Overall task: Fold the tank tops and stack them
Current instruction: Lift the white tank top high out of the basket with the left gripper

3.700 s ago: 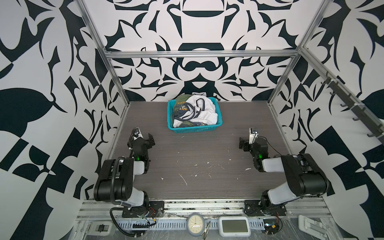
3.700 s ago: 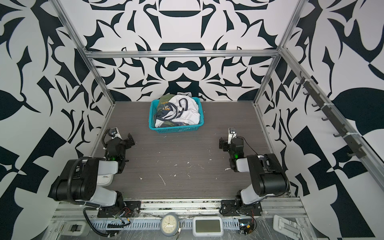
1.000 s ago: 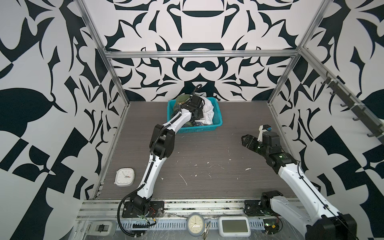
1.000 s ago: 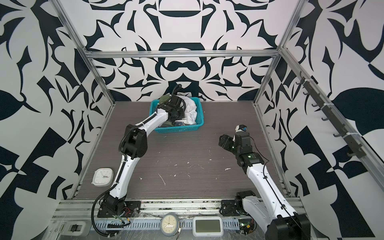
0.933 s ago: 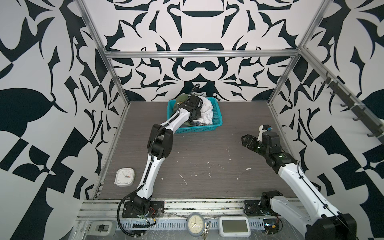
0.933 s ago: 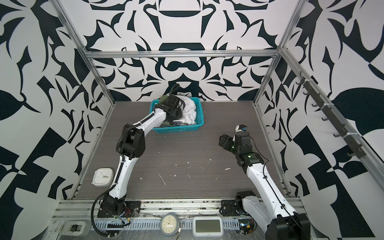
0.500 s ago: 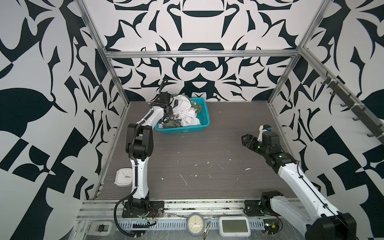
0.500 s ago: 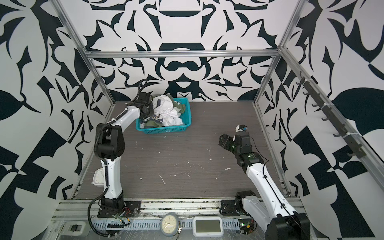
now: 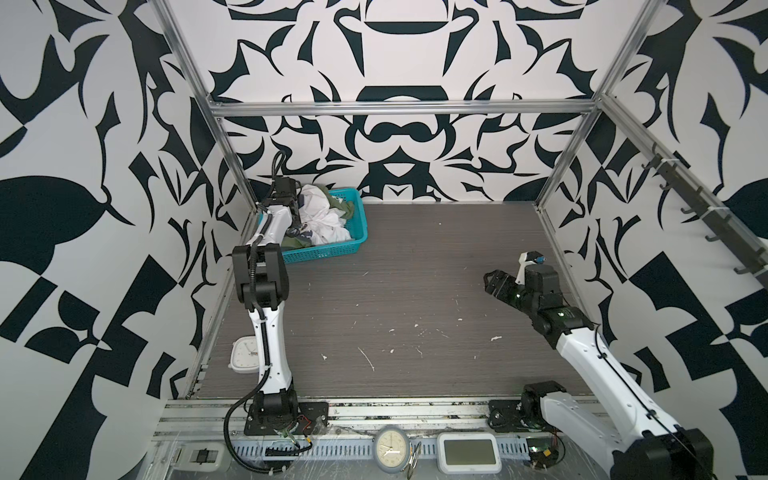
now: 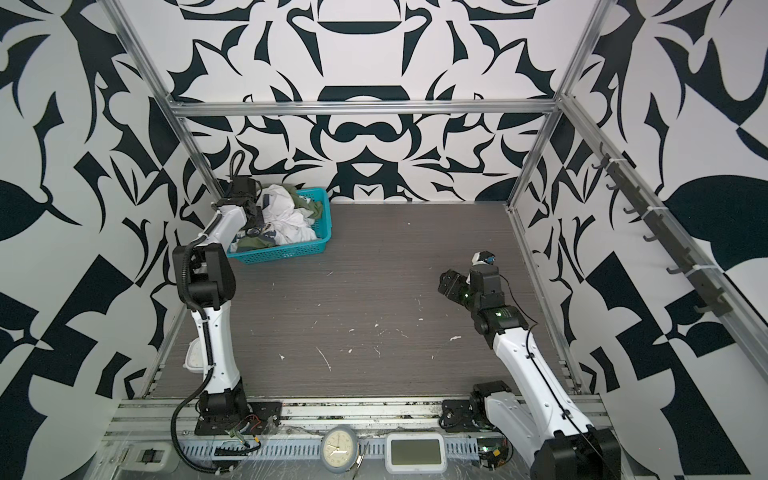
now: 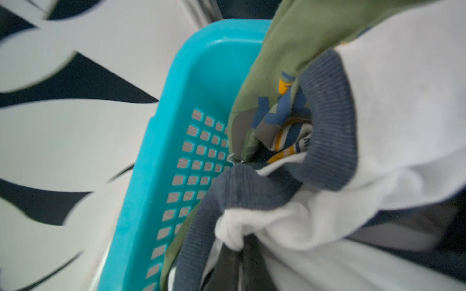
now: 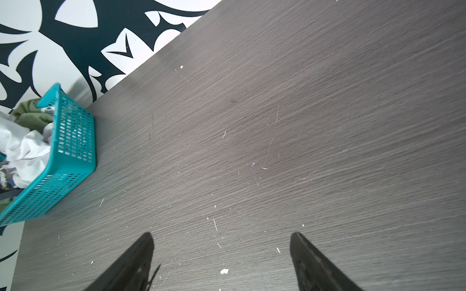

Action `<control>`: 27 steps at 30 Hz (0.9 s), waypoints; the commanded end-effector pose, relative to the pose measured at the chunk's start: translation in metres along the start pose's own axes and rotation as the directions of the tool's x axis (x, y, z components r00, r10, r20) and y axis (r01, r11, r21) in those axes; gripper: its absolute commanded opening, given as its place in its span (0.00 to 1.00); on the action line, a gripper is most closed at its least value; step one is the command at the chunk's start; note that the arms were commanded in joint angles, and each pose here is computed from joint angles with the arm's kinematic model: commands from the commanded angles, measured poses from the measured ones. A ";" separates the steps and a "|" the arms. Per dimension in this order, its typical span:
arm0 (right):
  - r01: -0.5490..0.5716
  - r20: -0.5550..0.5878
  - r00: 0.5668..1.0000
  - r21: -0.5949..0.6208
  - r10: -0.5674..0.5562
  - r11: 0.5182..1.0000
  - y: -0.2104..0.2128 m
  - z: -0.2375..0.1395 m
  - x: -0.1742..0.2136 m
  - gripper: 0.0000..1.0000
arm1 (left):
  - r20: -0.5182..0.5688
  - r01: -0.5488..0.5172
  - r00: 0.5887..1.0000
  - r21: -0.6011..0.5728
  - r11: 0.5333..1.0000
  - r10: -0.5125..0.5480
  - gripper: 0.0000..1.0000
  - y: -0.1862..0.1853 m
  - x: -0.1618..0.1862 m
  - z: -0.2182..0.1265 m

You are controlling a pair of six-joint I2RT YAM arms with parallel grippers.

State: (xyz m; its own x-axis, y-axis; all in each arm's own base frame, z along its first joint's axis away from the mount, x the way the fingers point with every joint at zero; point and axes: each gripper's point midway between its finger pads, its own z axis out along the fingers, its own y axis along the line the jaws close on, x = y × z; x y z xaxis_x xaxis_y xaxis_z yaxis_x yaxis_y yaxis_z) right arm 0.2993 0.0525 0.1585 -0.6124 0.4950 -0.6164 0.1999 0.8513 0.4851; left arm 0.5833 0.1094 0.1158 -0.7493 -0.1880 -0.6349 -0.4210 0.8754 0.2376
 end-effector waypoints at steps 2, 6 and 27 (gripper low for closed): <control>-0.014 0.022 1.000 -0.002 0.014 1.000 0.003 -0.004 -0.006 0.86 | -0.040 -0.002 0.999 -0.145 0.989 -0.004 0.00 0.049 -0.005 0.008; -0.021 0.018 1.000 -0.003 0.021 1.000 0.005 -0.003 -0.008 0.86 | -0.013 0.047 0.999 -0.116 0.992 -0.049 0.00 0.050 -0.025 -0.021; -0.006 0.013 1.000 -0.023 0.006 1.000 0.011 -0.005 -0.009 0.85 | 0.274 0.146 0.919 0.430 0.891 -0.283 0.00 0.006 -0.115 -0.257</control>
State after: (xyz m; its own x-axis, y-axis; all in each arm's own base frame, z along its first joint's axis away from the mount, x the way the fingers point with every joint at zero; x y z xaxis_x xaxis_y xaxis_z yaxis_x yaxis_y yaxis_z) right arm 0.2977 0.0533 0.1535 -0.6279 0.5045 -0.5927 0.2187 0.8452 0.4877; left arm 0.5383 0.0449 0.3554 -0.4504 -0.2884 -0.8449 -0.3380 0.9310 -0.1376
